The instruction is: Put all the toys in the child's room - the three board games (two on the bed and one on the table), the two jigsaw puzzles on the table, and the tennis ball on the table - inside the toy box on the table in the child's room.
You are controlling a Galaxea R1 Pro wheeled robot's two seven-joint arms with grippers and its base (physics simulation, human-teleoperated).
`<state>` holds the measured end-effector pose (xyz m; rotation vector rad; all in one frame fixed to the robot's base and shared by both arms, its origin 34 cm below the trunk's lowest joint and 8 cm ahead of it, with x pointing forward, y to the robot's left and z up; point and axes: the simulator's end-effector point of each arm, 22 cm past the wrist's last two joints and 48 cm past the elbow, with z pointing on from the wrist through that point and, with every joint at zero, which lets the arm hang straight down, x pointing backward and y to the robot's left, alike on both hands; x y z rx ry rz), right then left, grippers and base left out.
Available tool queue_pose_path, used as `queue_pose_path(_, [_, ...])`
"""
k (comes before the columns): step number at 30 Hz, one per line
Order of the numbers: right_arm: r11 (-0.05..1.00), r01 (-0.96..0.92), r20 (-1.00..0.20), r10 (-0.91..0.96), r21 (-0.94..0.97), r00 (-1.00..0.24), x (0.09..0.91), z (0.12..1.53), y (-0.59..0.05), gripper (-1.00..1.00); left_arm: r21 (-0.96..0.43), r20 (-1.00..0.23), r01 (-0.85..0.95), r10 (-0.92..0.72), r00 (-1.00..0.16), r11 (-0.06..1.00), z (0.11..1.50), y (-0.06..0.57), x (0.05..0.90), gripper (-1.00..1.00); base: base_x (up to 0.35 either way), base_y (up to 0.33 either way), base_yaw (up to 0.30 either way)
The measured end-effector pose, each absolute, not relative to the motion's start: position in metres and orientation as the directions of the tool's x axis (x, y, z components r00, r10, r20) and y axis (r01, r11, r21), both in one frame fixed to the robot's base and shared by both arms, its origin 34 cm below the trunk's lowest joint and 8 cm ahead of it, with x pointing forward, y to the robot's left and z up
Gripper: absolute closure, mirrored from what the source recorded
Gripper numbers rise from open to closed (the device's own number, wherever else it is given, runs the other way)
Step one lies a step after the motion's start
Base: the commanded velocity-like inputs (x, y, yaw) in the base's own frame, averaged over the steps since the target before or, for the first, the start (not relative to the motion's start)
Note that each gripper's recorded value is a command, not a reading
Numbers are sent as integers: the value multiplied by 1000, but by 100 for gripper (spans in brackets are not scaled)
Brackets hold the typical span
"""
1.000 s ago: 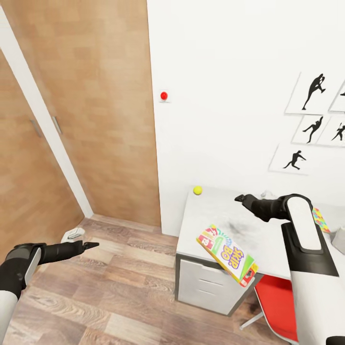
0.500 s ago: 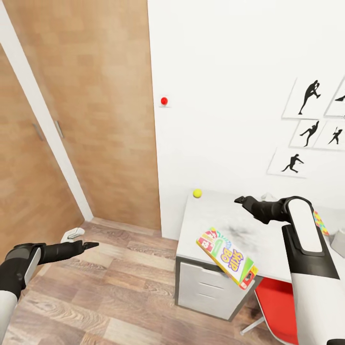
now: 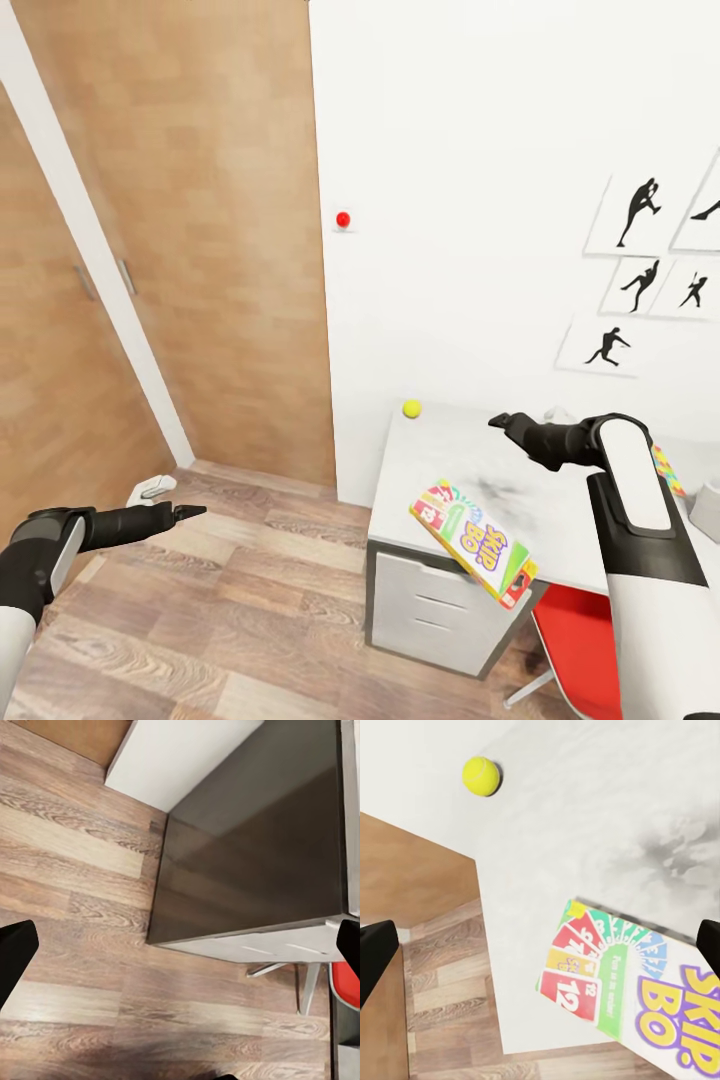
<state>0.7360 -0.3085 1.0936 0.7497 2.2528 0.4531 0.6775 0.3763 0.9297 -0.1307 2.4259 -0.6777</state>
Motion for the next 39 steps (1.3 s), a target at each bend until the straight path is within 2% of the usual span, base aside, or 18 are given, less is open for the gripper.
queue_pose_path(39, [757, 387, -504, 644, 526, -575, 734, 1091, -303, -100, -500, -540, 71, -247, -805, 863, 934, 376, 678, -100, 0, 0, 0])
